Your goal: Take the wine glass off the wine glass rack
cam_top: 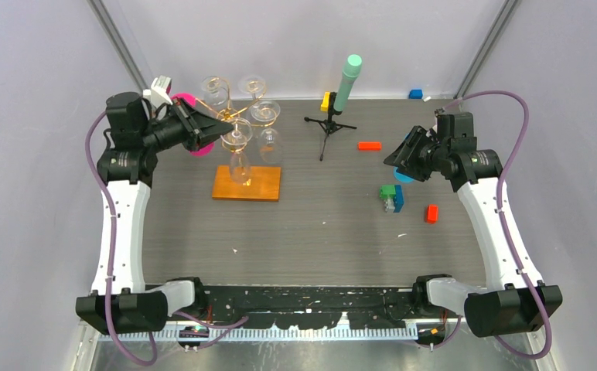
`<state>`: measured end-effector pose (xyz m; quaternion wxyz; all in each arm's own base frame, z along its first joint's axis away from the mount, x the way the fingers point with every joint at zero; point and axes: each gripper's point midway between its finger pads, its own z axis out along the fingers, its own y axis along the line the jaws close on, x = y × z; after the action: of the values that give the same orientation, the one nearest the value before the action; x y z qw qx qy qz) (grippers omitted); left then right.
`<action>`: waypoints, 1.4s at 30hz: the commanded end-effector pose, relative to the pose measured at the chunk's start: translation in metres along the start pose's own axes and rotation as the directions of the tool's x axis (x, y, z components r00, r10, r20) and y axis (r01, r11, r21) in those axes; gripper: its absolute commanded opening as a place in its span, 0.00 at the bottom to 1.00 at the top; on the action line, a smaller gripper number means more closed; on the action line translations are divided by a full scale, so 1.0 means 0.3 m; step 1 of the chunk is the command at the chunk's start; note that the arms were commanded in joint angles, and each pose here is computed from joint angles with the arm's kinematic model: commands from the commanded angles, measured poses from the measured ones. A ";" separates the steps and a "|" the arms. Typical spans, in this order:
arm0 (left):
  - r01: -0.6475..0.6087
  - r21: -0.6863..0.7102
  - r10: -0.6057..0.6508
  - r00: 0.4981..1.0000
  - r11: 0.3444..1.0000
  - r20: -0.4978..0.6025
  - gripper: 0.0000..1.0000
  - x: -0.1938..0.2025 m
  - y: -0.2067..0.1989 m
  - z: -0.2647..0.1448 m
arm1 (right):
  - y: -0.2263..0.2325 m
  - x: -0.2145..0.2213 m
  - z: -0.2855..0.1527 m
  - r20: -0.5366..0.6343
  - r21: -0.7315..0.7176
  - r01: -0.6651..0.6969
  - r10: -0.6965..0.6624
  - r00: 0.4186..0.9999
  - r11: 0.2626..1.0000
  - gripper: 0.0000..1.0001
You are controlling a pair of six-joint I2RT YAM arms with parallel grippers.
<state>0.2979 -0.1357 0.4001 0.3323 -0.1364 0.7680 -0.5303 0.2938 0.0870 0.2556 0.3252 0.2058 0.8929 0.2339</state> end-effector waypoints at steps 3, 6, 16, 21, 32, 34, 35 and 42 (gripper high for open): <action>-0.032 0.121 0.035 0.999 0.992 -0.023 0.00 0.024 -0.104 -0.042 | 0.050 -0.052 -0.051 0.062 -0.042 0.026 -0.023 0.998 0.999 0.49; -0.037 0.129 0.042 0.999 0.991 -0.035 0.00 0.039 -0.117 -0.054 | 0.053 -0.052 -0.052 0.062 -0.046 0.021 -0.018 0.998 0.999 0.50; -0.123 0.008 0.122 0.992 0.992 0.041 0.00 0.020 -0.095 -0.086 | 0.095 -0.052 -0.103 0.106 -0.121 0.057 -0.044 0.993 0.991 0.62; -0.142 -0.069 0.149 0.983 0.987 0.106 0.00 -0.026 -0.069 -0.096 | 0.102 -0.047 -0.112 0.107 -0.138 0.067 -0.052 0.993 0.988 0.70; -0.118 0.036 0.111 0.984 0.992 0.142 0.00 -0.104 -0.090 -0.034 | 0.106 -0.029 -0.104 0.095 -0.163 0.080 -0.065 0.993 0.983 0.73; -0.113 0.063 0.103 0.984 0.992 0.144 0.00 -0.121 -0.100 -0.021 | 0.107 -0.026 -0.102 0.091 -0.167 0.078 -0.063 0.994 0.983 0.73; -0.108 0.073 0.097 0.985 0.991 0.140 0.00 -0.126 -0.102 -0.014 | 0.106 -0.025 -0.101 0.091 -0.166 0.077 -0.063 0.994 0.983 0.73; -0.099 0.128 0.087 0.991 0.987 0.101 0.00 -0.127 -0.102 0.057 | 0.119 -0.012 -0.096 0.076 -0.200 0.086 -0.073 0.994 0.976 0.73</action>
<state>0.3274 -0.1255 0.4135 0.3669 -0.1618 0.7479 -0.5289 0.2830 0.0988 0.2803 0.3555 0.1737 0.8753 0.2781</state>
